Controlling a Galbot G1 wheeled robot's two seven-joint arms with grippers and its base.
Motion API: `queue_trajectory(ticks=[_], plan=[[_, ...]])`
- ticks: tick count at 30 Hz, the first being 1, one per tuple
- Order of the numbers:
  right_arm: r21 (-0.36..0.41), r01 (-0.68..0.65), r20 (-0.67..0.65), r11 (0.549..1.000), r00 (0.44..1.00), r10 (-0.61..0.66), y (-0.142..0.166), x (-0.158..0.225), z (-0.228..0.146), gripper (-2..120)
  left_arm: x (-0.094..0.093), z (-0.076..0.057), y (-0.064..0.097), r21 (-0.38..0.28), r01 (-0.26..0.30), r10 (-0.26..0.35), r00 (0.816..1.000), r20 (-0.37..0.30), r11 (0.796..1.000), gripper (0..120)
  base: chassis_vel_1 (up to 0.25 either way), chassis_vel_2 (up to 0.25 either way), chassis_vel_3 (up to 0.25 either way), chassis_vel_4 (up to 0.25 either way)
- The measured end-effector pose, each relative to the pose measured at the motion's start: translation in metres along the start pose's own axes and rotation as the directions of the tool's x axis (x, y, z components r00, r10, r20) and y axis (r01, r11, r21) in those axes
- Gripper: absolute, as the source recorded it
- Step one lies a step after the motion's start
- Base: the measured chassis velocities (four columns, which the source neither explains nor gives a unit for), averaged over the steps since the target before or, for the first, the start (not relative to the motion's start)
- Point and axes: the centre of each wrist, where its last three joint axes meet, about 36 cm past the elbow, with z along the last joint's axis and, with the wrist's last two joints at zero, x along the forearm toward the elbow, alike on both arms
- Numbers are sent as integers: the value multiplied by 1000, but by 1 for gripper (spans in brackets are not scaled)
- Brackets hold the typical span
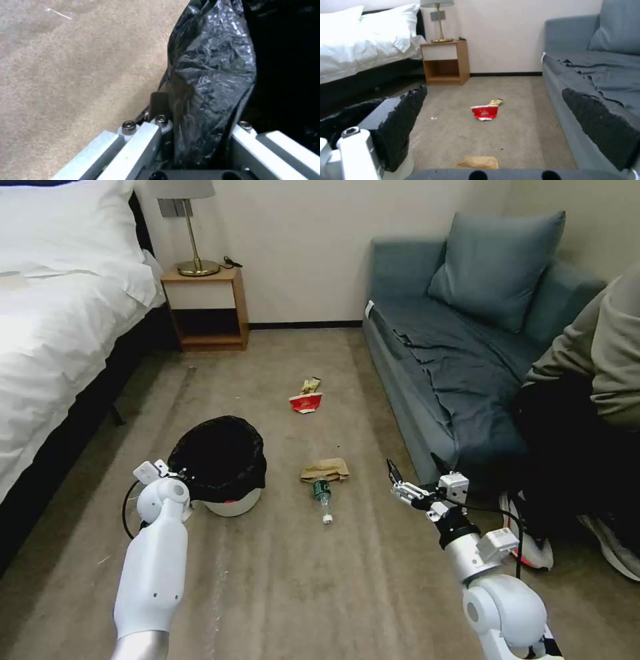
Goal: Pick up the trash bin, then pick up the garbage on the floor and place it into the trash bin.
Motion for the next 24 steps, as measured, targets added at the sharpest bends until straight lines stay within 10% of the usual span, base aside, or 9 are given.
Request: queue_trajectory(ticks=[13, 24], plan=[[2, -17, 3, 1000, 1000, 17, 2, 2, 2, 100, 34, -12, 27, -81, 60, -50, 992, 117, 995, 2, 0, 0, 0, 0], [41, -84, 105, 996, 991, 79, 14, -15, 35, 100, 133, -35, 42, -257, 132, -58, 959, 277, 957, 2, 0, 0, 0, 0]])
